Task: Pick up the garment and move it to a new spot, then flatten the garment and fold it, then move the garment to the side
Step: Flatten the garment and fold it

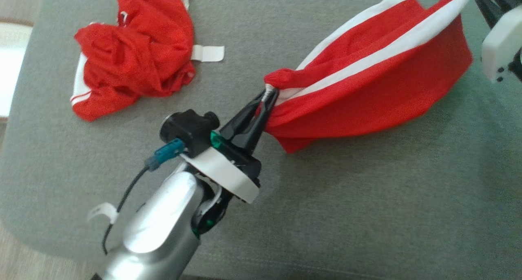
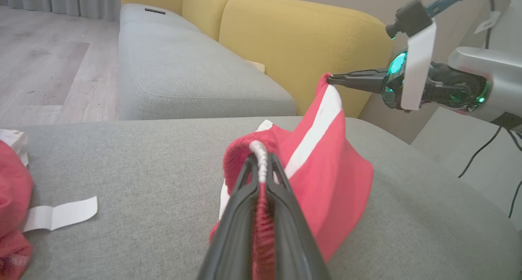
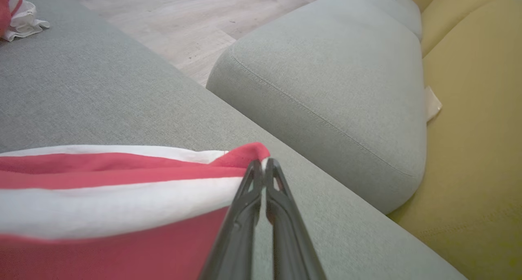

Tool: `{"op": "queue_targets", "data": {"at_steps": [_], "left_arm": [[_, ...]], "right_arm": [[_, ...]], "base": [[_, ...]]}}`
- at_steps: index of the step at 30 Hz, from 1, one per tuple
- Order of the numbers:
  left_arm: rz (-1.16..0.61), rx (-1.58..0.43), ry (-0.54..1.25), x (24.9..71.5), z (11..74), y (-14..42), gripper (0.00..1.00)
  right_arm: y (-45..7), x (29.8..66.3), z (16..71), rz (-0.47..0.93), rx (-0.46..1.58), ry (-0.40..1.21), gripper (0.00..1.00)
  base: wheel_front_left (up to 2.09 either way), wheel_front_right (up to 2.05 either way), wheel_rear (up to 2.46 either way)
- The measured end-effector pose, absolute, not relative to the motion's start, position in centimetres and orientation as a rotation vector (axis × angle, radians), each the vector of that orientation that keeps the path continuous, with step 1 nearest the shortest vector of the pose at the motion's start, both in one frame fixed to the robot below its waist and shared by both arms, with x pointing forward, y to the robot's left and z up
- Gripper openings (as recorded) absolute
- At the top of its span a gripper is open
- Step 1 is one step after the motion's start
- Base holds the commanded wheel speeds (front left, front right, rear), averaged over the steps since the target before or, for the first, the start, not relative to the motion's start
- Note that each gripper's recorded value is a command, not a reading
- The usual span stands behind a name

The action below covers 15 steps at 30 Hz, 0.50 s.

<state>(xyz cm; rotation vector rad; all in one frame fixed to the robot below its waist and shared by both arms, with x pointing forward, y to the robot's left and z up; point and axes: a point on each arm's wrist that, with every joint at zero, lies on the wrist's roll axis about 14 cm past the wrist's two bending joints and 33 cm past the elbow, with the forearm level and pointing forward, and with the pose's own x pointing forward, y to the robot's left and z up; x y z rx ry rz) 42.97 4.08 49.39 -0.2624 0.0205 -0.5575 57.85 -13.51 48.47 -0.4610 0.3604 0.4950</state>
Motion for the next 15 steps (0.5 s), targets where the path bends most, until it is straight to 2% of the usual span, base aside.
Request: {"op": "queue_targets", "data": {"at_steps": [15], "left_arm": [[-0.476,-0.278,0.095,45.3,46.3,5.3,0.00]], "right_arm": [[-10.1,63.3,43.3,0.563,-0.532,0.419,0.00]], "base": [[0.00,0.00,0.00]]}}
